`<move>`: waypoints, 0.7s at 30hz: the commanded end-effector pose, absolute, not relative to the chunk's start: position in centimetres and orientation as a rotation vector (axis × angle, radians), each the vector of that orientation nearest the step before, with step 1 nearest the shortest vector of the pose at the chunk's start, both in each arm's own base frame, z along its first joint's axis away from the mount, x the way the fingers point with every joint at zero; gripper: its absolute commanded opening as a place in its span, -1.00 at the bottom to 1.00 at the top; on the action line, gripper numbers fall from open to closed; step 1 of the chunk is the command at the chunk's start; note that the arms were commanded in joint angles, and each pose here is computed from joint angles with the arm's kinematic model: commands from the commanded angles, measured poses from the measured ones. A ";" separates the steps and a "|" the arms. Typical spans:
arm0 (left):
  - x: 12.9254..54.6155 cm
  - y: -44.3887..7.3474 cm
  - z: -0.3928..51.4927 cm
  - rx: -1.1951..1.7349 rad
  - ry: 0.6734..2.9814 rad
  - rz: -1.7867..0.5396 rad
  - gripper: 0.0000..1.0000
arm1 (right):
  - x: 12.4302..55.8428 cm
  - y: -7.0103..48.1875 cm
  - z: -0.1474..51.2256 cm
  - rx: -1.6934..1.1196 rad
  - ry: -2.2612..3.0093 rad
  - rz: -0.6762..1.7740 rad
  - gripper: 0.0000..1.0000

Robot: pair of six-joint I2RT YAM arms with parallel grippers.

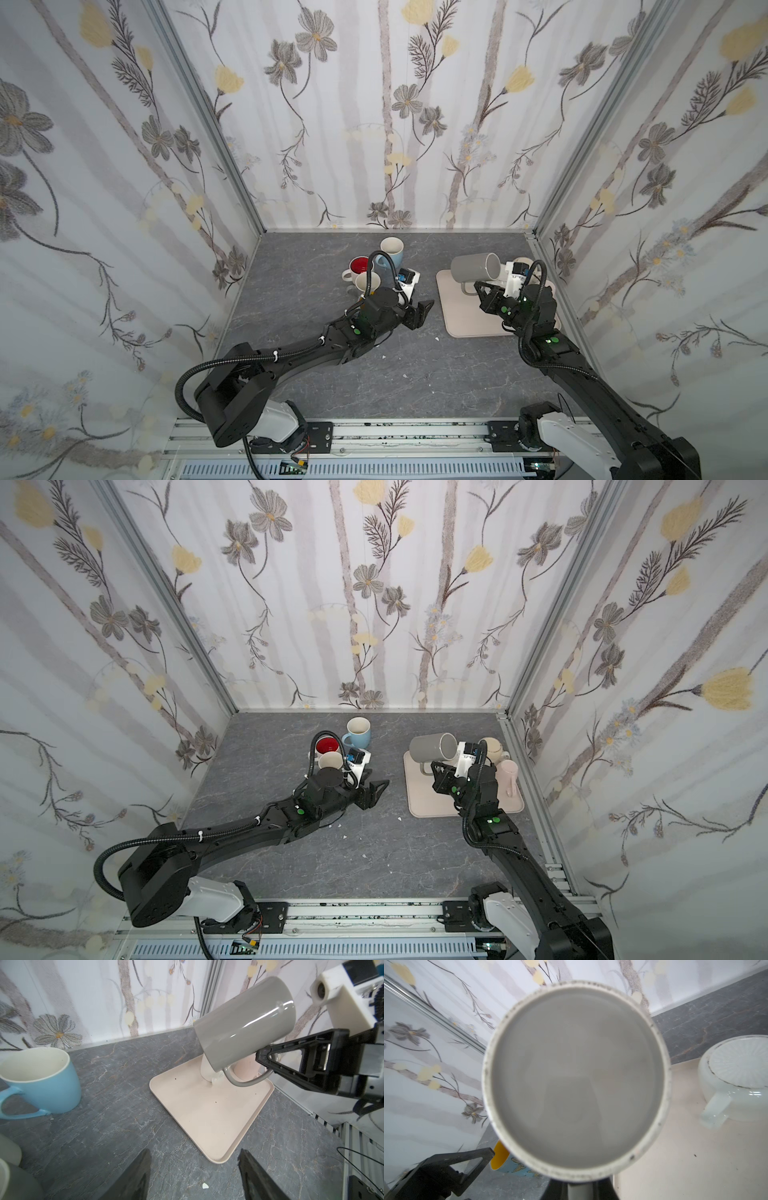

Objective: Turn the mug right side up
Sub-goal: 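Lift grey mug off tray with right gripper toward the open left gripper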

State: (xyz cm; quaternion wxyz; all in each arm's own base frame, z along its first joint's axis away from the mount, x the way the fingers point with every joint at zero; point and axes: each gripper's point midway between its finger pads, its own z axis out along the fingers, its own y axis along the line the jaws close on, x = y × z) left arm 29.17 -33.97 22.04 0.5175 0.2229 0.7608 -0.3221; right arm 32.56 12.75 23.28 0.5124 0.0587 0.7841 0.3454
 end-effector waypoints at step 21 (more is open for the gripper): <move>26.5 -28.8 31.8 0.344 1.374 -1.315 0.60 | 25.8 22.0 37.7 -0.396 1.229 1.466 -1.00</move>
